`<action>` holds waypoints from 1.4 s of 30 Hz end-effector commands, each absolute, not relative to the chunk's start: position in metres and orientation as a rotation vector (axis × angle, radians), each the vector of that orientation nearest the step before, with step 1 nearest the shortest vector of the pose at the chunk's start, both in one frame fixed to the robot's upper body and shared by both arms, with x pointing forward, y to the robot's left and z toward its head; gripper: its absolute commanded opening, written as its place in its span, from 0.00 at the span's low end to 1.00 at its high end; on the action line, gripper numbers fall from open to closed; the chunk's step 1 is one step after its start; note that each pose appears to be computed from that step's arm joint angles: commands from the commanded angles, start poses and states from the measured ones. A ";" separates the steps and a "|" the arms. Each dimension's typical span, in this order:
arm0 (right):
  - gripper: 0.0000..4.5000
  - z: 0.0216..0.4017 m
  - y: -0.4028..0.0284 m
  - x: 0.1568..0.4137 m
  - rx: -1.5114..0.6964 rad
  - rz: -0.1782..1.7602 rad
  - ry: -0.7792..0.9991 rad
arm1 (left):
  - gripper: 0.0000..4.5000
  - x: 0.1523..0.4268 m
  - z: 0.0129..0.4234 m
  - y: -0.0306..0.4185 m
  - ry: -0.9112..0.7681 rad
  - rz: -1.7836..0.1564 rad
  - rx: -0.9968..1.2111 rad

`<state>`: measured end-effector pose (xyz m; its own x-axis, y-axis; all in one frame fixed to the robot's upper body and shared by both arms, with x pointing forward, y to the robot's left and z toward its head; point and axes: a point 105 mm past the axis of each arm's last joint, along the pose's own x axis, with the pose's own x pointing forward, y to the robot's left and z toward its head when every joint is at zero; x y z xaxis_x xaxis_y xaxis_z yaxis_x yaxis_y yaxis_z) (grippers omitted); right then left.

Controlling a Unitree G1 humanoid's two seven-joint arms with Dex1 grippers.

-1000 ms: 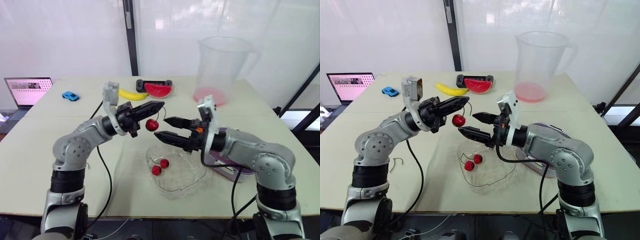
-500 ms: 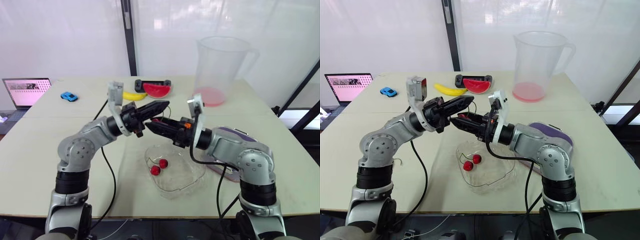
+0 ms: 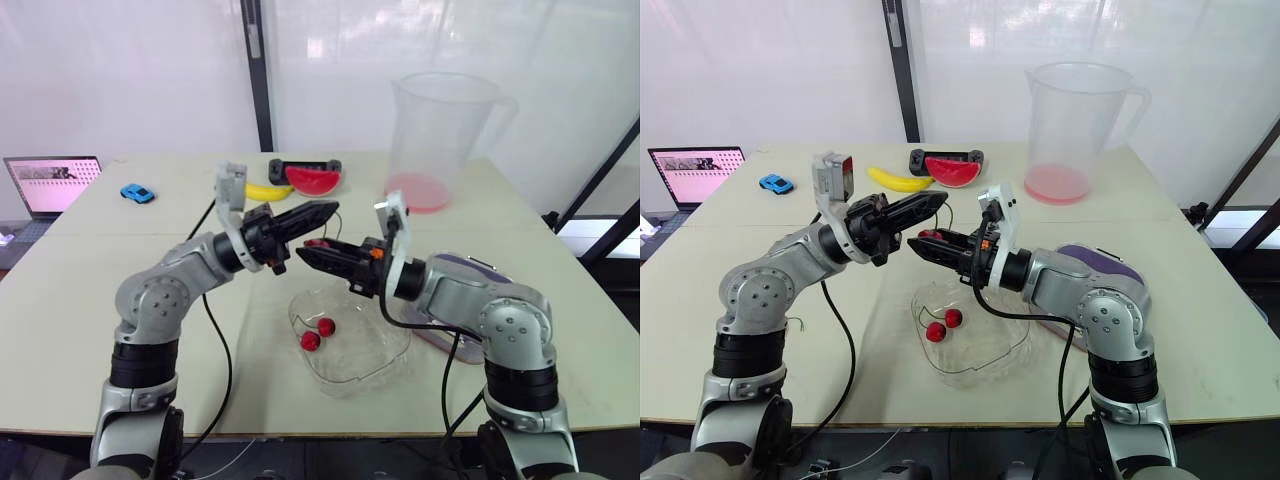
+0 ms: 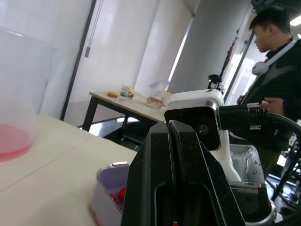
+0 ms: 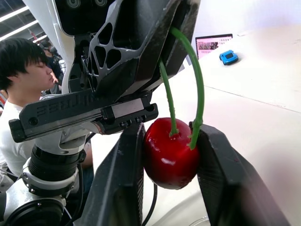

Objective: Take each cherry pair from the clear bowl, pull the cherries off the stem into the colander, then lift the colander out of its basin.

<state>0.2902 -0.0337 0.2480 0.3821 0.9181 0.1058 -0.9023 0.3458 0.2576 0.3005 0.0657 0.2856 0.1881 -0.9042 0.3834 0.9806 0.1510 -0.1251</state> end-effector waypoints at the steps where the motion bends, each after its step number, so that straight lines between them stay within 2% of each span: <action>1: 0.14 0.254 -0.033 0.284 0.278 1.206 0.031 | 0.00 0.294 0.296 0.066 -0.292 -1.391 -0.361; 6: 0.14 0.249 -0.034 0.284 0.254 1.201 0.055 | 0.00 0.294 0.295 0.066 -0.293 -1.388 -0.362; 17: 0.14 0.202 -0.035 0.268 0.153 1.235 0.264 | 0.00 0.294 0.296 0.063 -0.298 -1.403 -0.362; 22: 0.14 0.206 -0.046 0.268 0.165 1.206 0.246 | 0.00 0.294 0.296 0.061 -0.298 -1.412 -0.361; 27: 0.14 0.234 -0.089 0.263 0.037 1.179 0.187 | 0.00 0.295 0.292 0.063 -0.291 -1.416 -0.357; 31: 0.14 0.260 -0.149 0.270 -0.191 1.038 0.208 | 0.00 0.297 0.289 0.066 -0.280 -1.416 -0.346; 33: 0.14 0.264 -0.165 0.273 -0.267 0.992 0.237 | 0.00 0.298 0.288 0.068 -0.280 -1.415 -0.343; 37: 0.14 0.248 -0.209 0.287 -0.487 0.859 0.375 | 0.00 0.299 0.284 0.070 -0.271 -1.407 -0.326; 42: 0.14 0.215 -0.216 0.295 -0.571 0.886 0.473 | 0.00 0.297 0.281 0.069 -0.268 -1.405 -0.316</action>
<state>0.2939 -0.2177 0.2098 0.5414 0.5831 -0.6058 -0.8169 0.5353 -0.2148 0.3038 0.0705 0.2745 0.1718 -0.9162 0.3621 0.9840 0.1420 -0.1078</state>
